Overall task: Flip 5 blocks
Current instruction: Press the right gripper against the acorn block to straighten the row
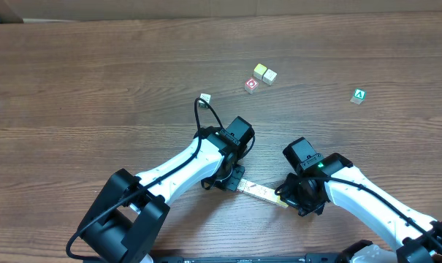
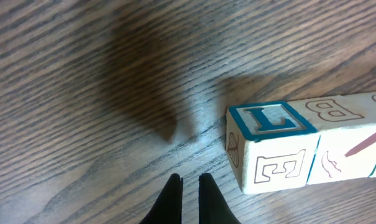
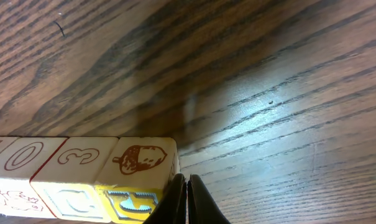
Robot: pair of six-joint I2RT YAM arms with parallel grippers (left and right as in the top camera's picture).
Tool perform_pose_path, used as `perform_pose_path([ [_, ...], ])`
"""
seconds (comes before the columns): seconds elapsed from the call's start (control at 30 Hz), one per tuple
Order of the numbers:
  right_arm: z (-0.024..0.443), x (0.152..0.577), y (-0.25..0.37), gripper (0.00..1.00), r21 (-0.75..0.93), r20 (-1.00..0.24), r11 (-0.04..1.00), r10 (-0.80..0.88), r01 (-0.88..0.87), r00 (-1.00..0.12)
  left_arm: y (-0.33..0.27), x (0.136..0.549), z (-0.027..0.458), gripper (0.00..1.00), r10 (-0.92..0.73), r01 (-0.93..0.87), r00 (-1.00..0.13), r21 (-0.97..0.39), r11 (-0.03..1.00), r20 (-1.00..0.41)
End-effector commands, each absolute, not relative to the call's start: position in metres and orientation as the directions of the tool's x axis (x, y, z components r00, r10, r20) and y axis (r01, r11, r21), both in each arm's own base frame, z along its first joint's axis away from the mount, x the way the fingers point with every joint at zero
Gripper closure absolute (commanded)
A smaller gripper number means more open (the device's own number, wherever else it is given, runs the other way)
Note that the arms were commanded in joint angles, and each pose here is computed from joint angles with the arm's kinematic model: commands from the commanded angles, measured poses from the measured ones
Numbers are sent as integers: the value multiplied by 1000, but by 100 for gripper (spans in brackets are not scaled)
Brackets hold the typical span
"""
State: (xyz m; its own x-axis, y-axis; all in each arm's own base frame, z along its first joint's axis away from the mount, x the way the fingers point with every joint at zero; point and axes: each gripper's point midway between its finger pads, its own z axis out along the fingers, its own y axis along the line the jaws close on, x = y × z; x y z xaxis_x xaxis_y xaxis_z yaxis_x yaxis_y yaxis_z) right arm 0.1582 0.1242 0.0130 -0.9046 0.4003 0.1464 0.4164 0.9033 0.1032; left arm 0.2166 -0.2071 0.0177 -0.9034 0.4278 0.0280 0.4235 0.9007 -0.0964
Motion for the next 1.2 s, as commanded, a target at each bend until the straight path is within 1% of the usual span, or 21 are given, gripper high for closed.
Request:
perform_pose_path([
  [0.0, 10, 156, 123, 94, 94, 145, 907, 395, 410, -907, -206, 217, 22, 96, 481, 478, -877, -94, 873, 4],
  [0.1, 10, 157, 123, 94, 92, 142, 908, 395, 410, -908, -207, 219, 22, 96, 480, 478, -877, -92, 873, -3],
  [0.23, 10, 157, 123, 94, 92, 142, 908, 395, 410, -908, -202, 223, 22, 96, 479, 479, -878, -57, 876, -12],
  [0.87, 10, 160, 123, 94, 97, 130, 909, 392, 405, -911, -207, 232, 22, 95, 475, 478, -878, -54, 877, -57],
  [1.17, 10, 159, 124, 94, 101, 137, 910, 387, 402, -912, -206, 231, 18, 96, 476, 478, -878, -50, 877, -42],
])
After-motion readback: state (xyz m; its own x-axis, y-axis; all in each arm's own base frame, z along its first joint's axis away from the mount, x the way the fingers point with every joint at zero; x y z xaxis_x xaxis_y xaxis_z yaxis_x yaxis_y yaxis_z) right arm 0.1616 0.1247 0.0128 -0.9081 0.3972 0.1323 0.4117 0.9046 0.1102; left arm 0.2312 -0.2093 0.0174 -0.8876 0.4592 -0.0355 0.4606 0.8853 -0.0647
